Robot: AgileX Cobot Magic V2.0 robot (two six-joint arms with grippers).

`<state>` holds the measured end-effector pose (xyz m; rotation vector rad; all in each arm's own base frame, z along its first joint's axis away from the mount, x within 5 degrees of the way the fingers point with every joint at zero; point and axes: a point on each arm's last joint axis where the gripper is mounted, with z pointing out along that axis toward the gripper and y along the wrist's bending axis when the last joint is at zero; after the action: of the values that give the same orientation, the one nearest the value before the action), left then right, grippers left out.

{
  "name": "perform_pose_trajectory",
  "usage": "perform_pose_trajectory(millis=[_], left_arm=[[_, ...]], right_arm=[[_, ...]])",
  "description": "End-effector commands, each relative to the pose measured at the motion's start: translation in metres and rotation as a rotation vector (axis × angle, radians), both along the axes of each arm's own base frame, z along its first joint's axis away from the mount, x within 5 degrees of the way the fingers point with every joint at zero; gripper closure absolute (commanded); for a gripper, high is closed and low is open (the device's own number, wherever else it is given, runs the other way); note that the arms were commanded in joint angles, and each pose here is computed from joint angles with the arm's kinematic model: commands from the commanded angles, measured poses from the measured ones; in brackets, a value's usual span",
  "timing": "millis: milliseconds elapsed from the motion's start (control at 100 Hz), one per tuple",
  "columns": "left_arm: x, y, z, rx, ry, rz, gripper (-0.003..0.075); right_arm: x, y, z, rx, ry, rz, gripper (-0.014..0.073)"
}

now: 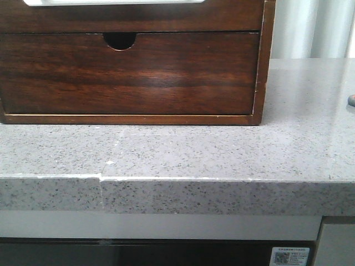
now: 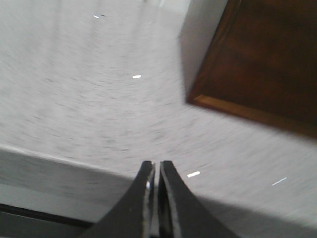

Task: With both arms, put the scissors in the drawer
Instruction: 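Reach the left gripper toward the white handle of the wooden drawer, then grasp the white drawer handle with the left gripper and pull outward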

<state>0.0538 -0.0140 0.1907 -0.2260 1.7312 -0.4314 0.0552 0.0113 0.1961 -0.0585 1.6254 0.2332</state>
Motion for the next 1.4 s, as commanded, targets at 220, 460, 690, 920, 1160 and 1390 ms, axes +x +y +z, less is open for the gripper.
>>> perform_pose_trajectory(millis=[220,460,690,920,1160,1390], left_arm=[[-0.001,-0.003,0.007,-0.543,-0.053,0.005,0.0739],[-0.005,-0.008,0.026,-0.459,-0.085,-0.060,0.0739],[0.000,-0.011,0.074,-0.160,-0.054,-0.108,0.0738],[0.031,-0.018,0.110,-0.153,0.107,-0.167,0.0468],[0.058,-0.040,0.130,-0.343,0.262,-0.381,0.0255],[0.086,-0.050,0.149,-0.777,0.212,-0.491,0.0348]], right_arm=[[-0.004,-0.011,0.030,0.262,-0.334,-0.086,0.0603],[-0.007,-0.011,0.047,0.402,-0.307,-0.068,0.0609],[-0.003,-0.002,0.088,0.272,-0.198,0.001,0.0646],[0.014,0.009,0.116,0.232,-0.024,0.062,0.0452],[0.025,0.014,0.124,0.216,0.069,0.090,0.0106],[0.027,0.014,0.124,0.215,0.078,0.089,0.0111]])
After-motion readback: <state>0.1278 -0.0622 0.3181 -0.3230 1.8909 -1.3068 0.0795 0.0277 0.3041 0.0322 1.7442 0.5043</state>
